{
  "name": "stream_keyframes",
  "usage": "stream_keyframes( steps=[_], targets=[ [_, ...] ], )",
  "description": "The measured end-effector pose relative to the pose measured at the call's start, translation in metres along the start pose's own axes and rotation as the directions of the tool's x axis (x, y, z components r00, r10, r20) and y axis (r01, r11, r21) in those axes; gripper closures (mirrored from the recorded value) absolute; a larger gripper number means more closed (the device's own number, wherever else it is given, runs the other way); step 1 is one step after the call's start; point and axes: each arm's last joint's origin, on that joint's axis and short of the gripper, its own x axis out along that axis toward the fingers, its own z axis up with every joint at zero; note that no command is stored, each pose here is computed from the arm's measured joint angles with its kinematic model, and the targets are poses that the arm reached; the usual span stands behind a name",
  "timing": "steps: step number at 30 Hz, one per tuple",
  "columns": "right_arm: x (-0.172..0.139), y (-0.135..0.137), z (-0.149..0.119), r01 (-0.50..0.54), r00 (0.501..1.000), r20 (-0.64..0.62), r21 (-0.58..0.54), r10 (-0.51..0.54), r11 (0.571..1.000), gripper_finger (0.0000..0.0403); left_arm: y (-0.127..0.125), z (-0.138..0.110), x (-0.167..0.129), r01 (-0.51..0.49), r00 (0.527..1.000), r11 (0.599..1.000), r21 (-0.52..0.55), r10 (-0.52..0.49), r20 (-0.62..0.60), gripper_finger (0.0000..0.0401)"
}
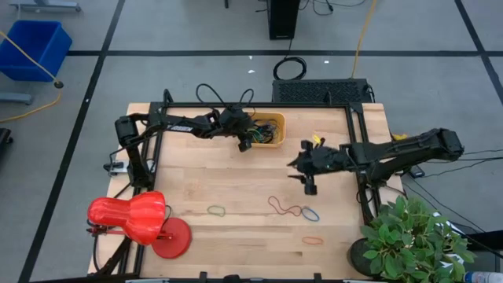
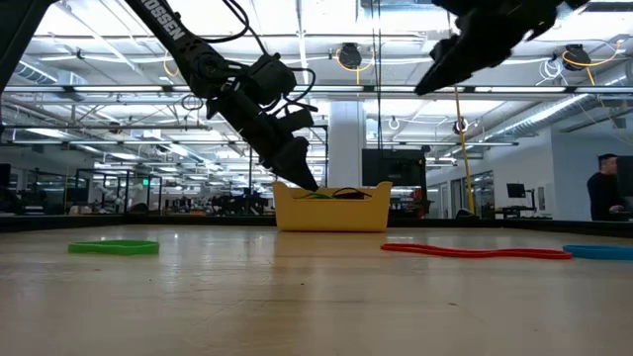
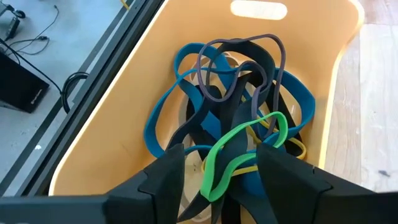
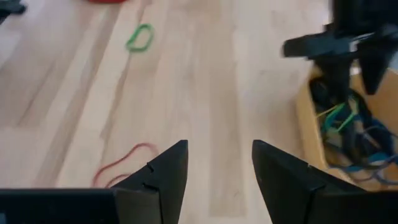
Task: Pick and place rubber bands into bin
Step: Put the blue rubber band into the yellow bin
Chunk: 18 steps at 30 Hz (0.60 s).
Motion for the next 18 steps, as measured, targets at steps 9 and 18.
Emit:
stream_keyframes(
  steps=[9, 18],
  targets=[
    [0.0, 0.04, -0.024, -0.09, 0.961, -0.255, 0.085, 0.109, 0.992, 0.023, 0.0, 0.0, 0.0, 0.0, 1.0, 1.0, -0.002, 0.0, 0.001, 0.0194],
    [0.022, 0.072, -0.043, -0.073, 0.899, -0.417, 0.152, 0.131, 0.986, 0.0229, 0.0, 0.0, 0.0, 0.0, 1.0, 1.0, -0.002, 0.0, 0.003, 0.0194]
  ],
)
